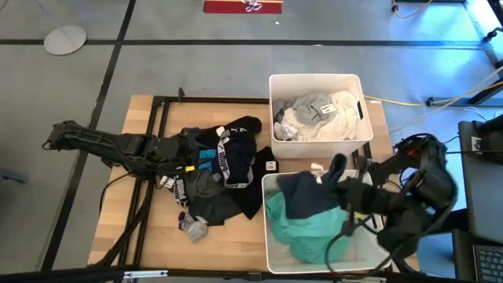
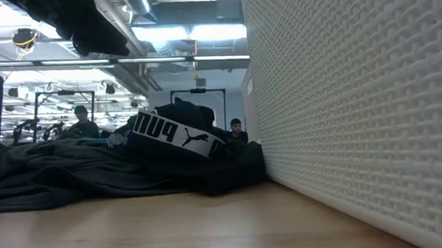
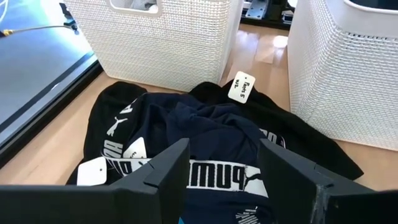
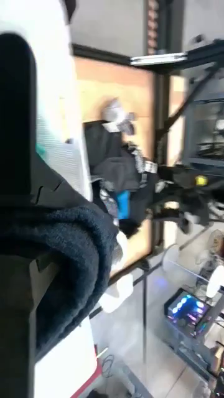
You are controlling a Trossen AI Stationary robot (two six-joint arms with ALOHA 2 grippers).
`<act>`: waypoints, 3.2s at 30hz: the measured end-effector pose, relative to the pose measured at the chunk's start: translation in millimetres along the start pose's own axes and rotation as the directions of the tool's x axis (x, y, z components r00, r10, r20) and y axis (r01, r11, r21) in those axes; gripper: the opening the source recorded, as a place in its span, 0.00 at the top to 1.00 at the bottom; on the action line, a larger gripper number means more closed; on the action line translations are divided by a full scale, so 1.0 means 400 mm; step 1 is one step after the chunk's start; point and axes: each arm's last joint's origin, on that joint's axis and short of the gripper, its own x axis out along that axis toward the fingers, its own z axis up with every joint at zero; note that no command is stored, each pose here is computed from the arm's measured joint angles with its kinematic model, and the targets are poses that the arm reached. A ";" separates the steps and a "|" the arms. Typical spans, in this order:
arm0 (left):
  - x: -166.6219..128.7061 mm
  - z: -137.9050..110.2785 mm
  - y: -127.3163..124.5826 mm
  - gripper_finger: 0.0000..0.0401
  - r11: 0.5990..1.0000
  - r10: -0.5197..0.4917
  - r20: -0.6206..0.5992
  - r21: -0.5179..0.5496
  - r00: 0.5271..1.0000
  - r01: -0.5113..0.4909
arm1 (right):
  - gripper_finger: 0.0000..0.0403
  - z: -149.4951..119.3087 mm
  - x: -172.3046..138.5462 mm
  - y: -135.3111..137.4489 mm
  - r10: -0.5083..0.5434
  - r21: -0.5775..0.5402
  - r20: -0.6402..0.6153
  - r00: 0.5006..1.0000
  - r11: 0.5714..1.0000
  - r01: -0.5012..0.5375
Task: Sort clothes
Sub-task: Put the blue pants into the bottom white laundry bin, then put the blue underwear into the bottom white laundry bin
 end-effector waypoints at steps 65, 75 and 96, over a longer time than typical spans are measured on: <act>0.001 -0.001 0.000 0.55 1.000 0.001 -0.004 -0.023 1.000 -0.001 | 0.43 -0.166 0.348 -0.045 -0.161 0.108 -0.413 0.896 0.969 0.224; 0.038 -0.015 -0.014 0.55 1.000 0.018 -0.069 0.005 0.997 -0.017 | 0.43 -0.127 0.380 -0.030 -0.215 0.028 -0.186 0.959 0.974 0.224; 0.204 -0.118 -0.059 0.55 0.989 0.091 -0.369 0.139 0.925 -0.042 | 0.43 -0.163 0.426 0.002 -0.189 -0.074 -0.130 0.973 0.981 0.181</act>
